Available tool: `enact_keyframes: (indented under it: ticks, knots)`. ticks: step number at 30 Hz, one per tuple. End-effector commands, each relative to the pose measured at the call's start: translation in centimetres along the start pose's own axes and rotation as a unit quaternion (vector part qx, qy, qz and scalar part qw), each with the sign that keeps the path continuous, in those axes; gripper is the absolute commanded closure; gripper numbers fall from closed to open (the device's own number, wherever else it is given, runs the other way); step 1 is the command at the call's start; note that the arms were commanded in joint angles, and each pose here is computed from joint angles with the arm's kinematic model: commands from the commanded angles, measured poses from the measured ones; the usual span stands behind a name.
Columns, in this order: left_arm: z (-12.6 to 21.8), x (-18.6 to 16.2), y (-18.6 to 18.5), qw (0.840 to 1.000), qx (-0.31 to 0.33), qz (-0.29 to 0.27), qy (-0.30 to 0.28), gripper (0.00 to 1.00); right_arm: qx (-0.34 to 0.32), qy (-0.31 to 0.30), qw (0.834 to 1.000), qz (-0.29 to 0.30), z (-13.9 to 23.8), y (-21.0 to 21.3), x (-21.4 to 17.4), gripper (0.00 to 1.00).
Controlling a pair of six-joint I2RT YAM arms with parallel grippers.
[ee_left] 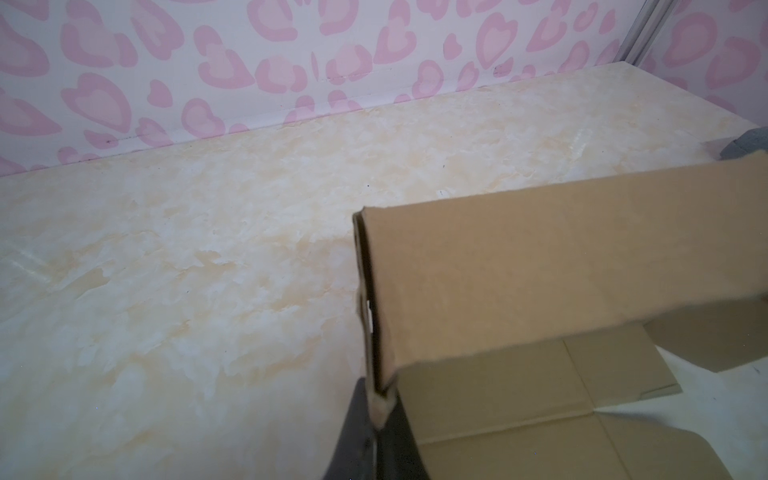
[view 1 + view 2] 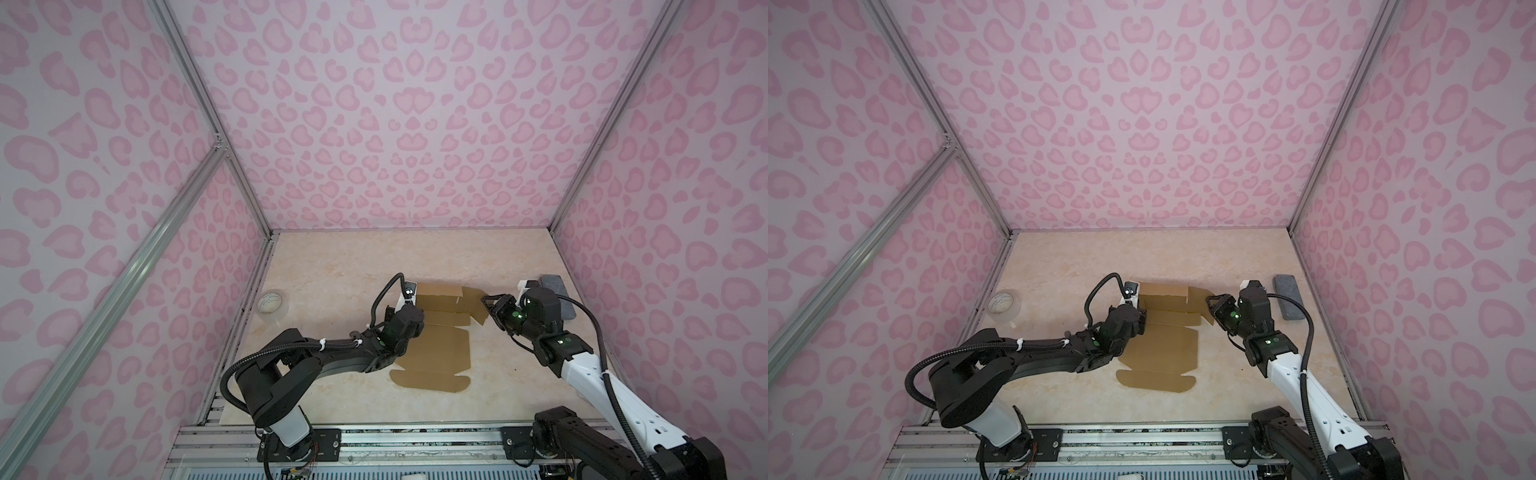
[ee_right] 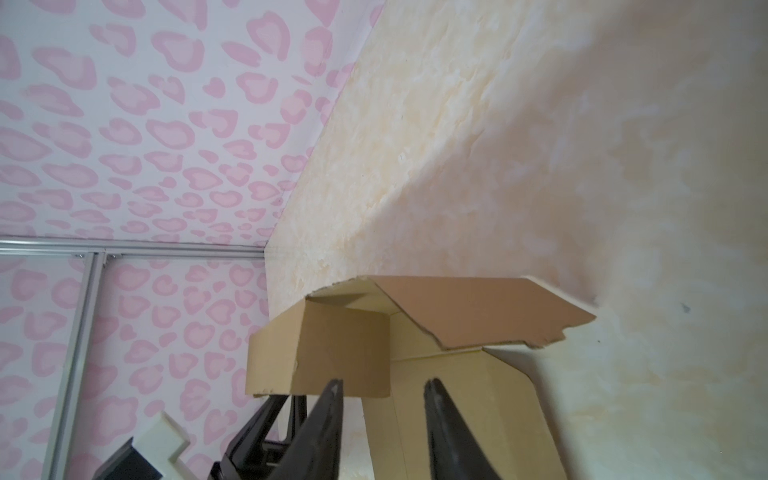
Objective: Fold the paper box
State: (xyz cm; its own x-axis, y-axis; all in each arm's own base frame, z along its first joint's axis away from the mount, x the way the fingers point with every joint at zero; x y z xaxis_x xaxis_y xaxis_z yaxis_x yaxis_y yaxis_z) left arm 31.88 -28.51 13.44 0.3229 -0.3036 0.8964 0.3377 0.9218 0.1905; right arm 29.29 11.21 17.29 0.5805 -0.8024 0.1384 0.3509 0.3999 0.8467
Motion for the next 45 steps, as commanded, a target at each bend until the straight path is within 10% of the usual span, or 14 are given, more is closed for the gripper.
enact_keyframes:
  ticks: [1, 17, 45]
  knots:
    - [0.2, 0.7, 0.3, 1.0, 0.006, 0.016, -0.014, 0.98, -0.02, 0.053, 0.998, 0.024, -0.8, -1.5, -1.8, 0.65]
    - [1.0, 0.6, 0.9, 0.999, 0.005, 0.03, -0.031, 0.98, -0.094, 0.082, 0.991, 0.053, -4.6, -7.3, -4.3, 0.63]
    - [1.1, 0.7, 0.8, 0.999, 0.006, 0.027, -0.034, 0.98, -0.017, -0.041, 0.996, 0.077, -5.9, -7.1, -2.0, 0.55]
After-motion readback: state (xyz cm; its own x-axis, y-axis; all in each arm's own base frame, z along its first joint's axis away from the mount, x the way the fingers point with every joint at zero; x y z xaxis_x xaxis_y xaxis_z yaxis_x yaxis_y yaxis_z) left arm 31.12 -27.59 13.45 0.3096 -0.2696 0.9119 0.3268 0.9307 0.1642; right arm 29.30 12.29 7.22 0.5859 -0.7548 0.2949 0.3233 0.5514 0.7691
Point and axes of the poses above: each gripper's point midway between its finger pads, its own z axis back along the fingers, its own y axis along the line the jaws close on, x = y × z, the point moved 2 cm from there along z, back along the fingers, and after that the axes turned 11 degrees about -z, right-handed, at the moved point
